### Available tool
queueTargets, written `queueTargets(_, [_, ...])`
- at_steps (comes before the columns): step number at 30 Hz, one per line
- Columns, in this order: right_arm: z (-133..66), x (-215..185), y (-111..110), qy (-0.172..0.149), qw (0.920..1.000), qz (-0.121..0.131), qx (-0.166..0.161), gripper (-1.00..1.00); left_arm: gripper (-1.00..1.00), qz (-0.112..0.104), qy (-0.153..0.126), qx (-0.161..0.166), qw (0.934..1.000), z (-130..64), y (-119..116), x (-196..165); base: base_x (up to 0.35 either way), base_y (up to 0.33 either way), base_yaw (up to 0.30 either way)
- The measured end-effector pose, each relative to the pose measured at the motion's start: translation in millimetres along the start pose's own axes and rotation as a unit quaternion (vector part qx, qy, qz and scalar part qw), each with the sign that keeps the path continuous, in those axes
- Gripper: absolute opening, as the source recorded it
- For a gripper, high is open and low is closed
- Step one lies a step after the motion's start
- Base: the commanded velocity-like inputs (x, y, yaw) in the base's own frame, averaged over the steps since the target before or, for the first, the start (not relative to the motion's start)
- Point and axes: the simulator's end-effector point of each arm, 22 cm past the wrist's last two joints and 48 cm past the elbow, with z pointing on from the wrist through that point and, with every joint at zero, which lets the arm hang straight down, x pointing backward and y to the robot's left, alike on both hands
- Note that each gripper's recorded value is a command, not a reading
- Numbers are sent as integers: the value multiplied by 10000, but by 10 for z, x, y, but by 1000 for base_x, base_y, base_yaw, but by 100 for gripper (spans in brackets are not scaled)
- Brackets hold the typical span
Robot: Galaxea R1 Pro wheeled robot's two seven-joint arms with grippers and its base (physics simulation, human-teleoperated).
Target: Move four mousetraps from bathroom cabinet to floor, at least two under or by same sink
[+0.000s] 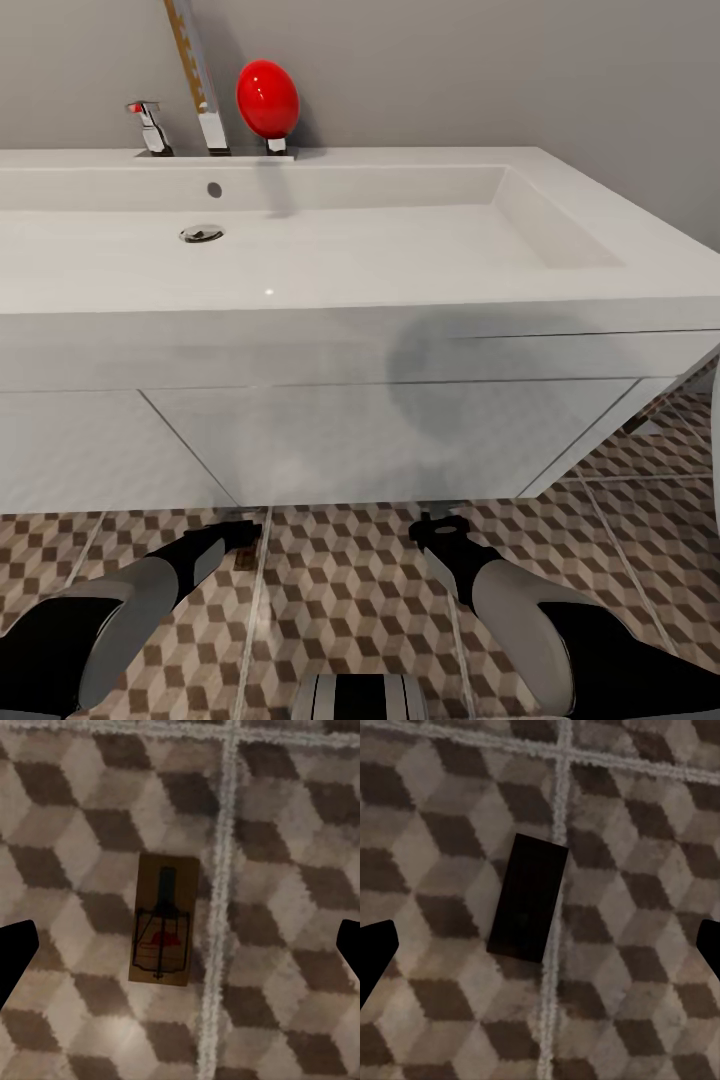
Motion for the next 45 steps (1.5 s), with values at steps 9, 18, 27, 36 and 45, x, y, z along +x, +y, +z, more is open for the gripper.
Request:
queueTargets(9, [0,-1,0,-1,10000,0,0,100,100,0,-3,0,10000,0,0,-1,0,0,0])
queueTargets(18, [0,-2,0,-5,10000,1,0,100,100,-8,-105,-1,9999,0,1,-43,0,0,0])
queueTargets(27, [0,-1,0,-6,10000,1,0,100,100,-9,-129,-4,9999,0,6,-52,0,0,0])
queueTargets(36, [2,1,1,-6,10000,1,-1,100,100,-9,-124,-2,9999,2,3,-47,-64,0,0])
queueTargets(45, [3,-1,2,-14,10000,-2,-1,100,100,-8,-120,-2,9999,4,2,-44,-294,0,0])
